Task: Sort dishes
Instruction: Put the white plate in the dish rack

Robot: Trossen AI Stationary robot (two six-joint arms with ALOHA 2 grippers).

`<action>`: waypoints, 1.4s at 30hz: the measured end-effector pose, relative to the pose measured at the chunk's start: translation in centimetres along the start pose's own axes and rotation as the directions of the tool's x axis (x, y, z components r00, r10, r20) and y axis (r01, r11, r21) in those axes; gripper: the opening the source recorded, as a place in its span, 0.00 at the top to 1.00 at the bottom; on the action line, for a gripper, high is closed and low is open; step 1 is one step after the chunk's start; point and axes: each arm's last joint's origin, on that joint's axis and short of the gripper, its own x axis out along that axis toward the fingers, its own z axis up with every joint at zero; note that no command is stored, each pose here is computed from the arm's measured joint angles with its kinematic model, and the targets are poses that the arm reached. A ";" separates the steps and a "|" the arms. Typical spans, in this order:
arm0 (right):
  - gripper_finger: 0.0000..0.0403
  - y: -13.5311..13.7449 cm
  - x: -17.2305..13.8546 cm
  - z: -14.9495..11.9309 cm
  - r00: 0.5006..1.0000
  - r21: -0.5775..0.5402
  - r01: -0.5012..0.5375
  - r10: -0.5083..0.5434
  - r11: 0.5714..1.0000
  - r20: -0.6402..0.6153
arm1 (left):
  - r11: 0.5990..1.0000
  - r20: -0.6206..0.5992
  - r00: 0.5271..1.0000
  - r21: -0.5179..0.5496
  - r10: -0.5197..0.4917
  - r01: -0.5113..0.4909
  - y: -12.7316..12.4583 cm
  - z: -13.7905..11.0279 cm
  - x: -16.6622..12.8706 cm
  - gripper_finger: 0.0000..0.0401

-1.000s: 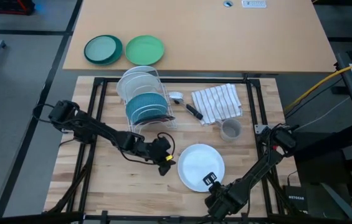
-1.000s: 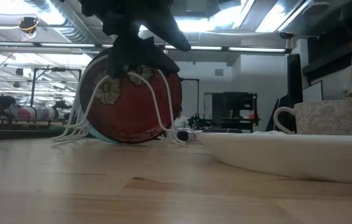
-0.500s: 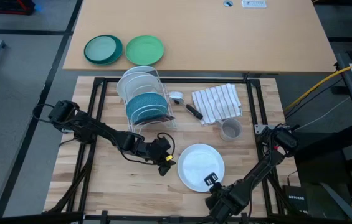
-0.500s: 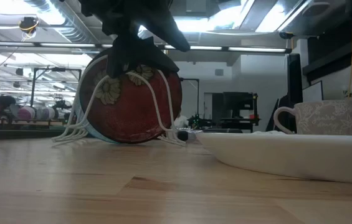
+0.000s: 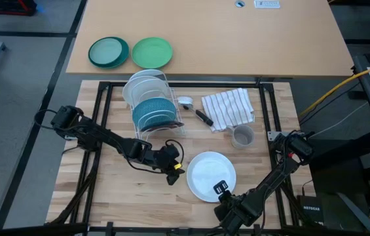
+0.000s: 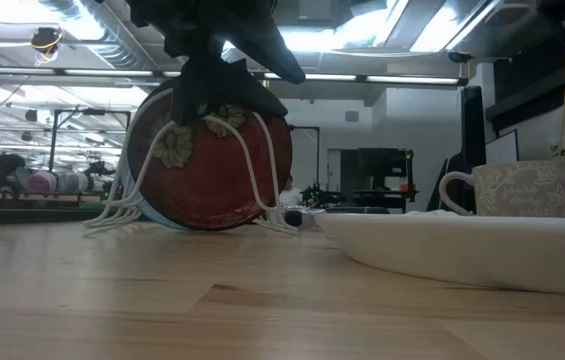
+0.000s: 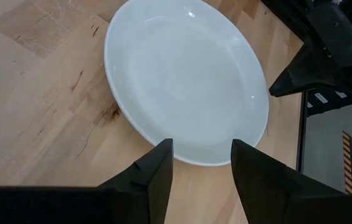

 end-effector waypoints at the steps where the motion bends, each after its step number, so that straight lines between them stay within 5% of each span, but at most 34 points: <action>1: 0.83 0.1 0.2 0.0 1.000 0.002 -0.007 0.007 1.000 0.005 | 1.000 0.000 1.000 0.000 0.000 0.000 0.0 0.0 0.0 0.63; 16: 0.84 0.6 2.5 0.1 0.998 0.014 0.054 -0.053 0.998 -0.025 | 1.000 0.000 1.000 -0.001 0.000 0.000 0.0 0.0 0.0 0.63; 29: 0.93 0.7 4.2 -0.5 0.988 0.034 0.141 -0.143 0.989 0.067 | 0.987 -0.004 1.000 -0.160 0.009 -0.010 -0.1 -0.2 -0.1 0.63; 42: 0.93 0.9 5.3 -0.8 0.980 0.045 0.157 -0.161 0.987 0.118 | 0.934 -0.122 0.964 -0.246 0.236 -0.260 2.0 -1.8 -0.1 0.62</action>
